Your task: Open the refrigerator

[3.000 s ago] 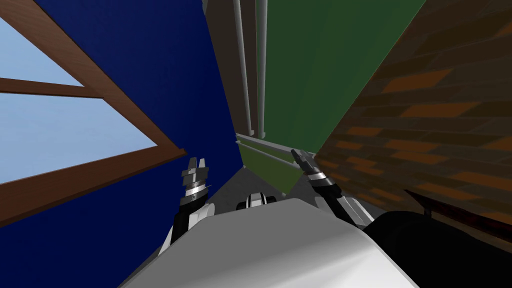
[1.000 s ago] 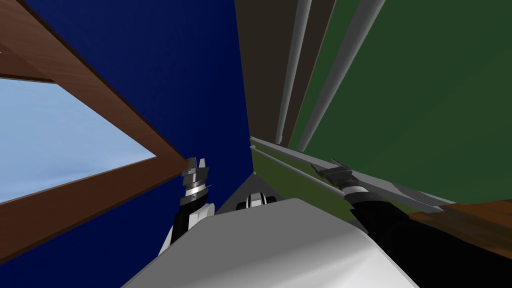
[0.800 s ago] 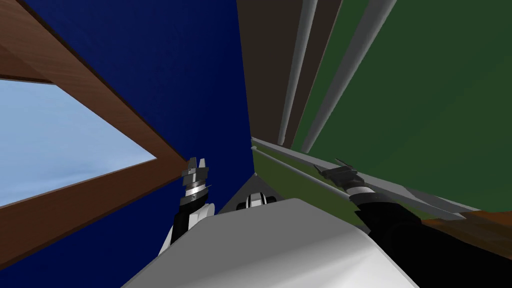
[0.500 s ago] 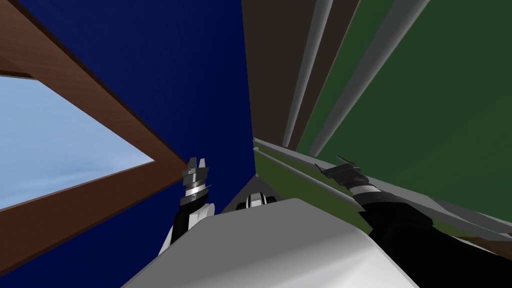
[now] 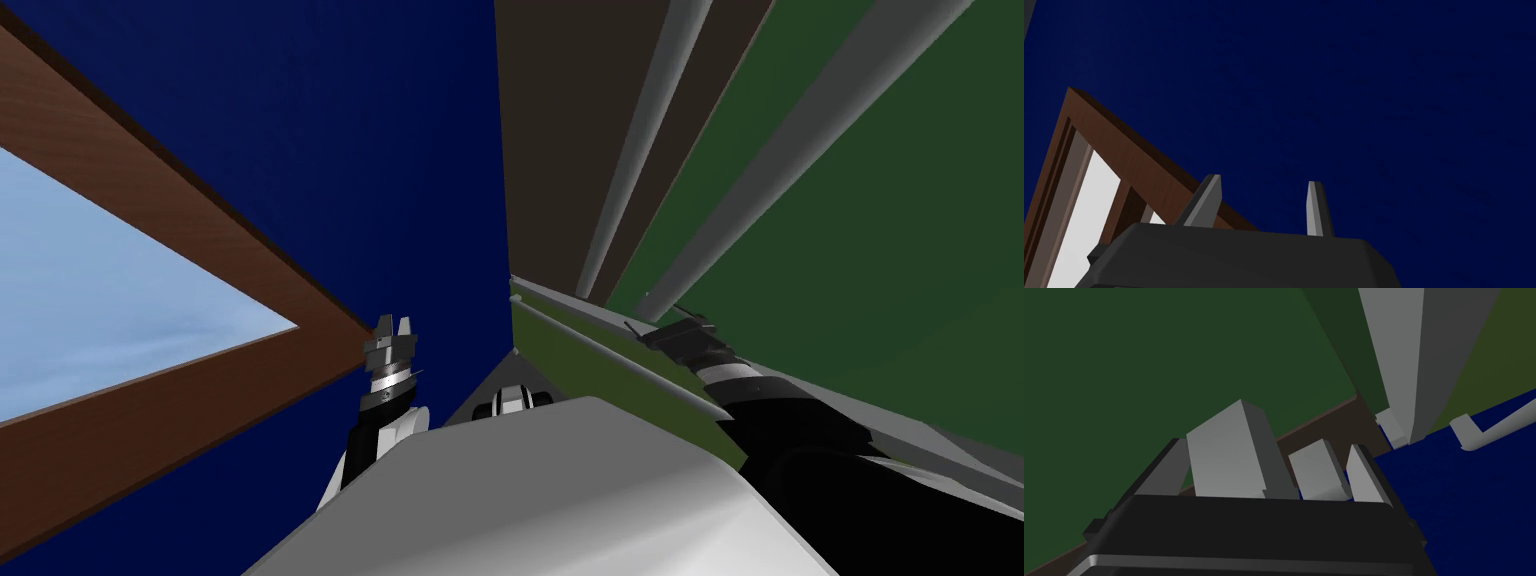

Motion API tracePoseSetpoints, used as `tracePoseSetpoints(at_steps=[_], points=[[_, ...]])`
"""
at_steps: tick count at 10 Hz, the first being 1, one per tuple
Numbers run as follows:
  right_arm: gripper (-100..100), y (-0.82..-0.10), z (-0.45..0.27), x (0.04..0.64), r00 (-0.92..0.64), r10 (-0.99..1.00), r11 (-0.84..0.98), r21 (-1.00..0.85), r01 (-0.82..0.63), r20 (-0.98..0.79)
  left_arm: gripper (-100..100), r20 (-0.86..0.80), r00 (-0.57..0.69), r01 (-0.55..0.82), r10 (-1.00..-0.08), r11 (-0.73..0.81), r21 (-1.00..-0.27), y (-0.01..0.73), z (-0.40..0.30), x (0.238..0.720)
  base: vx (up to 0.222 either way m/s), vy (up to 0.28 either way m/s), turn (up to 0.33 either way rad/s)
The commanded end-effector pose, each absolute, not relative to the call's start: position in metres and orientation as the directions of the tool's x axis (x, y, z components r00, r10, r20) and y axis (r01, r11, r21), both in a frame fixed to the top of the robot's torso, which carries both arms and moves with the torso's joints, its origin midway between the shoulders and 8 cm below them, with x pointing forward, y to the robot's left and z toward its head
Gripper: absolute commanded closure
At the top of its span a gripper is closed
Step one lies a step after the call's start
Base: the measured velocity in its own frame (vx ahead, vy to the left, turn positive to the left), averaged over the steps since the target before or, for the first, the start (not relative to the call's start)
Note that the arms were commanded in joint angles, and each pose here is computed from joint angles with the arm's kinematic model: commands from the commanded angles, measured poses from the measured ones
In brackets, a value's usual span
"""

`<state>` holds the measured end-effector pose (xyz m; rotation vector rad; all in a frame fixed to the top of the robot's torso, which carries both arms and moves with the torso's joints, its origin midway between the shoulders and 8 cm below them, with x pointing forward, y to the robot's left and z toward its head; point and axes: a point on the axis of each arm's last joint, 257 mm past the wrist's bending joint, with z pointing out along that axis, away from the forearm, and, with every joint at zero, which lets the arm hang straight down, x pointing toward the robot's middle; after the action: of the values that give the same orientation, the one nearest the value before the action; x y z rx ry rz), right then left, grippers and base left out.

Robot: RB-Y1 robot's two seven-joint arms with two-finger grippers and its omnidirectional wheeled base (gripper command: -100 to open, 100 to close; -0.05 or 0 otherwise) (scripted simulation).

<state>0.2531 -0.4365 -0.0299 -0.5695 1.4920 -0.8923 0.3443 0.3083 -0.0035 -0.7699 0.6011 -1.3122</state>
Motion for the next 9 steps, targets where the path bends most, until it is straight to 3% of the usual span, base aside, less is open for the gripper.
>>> tracePoseSetpoints(at_steps=[1,9], points=[[100,-0.422,-0.029,0.262,-0.088,-0.796,0.589,-0.799,0.12,-0.599,0,0.035,0.171,0.616,-0.985,0.079,-0.784,0.308,-0.004,0.344,-0.169,-0.035,0.064],[100,-0.372,-0.026,0.285,0.058,-0.799,0.599,-0.8,0.007,-0.598,0,0.035,0.171,0.616,-0.985,0.079,-0.783,0.308,-0.003,0.344,-0.201,-0.025,0.075]])
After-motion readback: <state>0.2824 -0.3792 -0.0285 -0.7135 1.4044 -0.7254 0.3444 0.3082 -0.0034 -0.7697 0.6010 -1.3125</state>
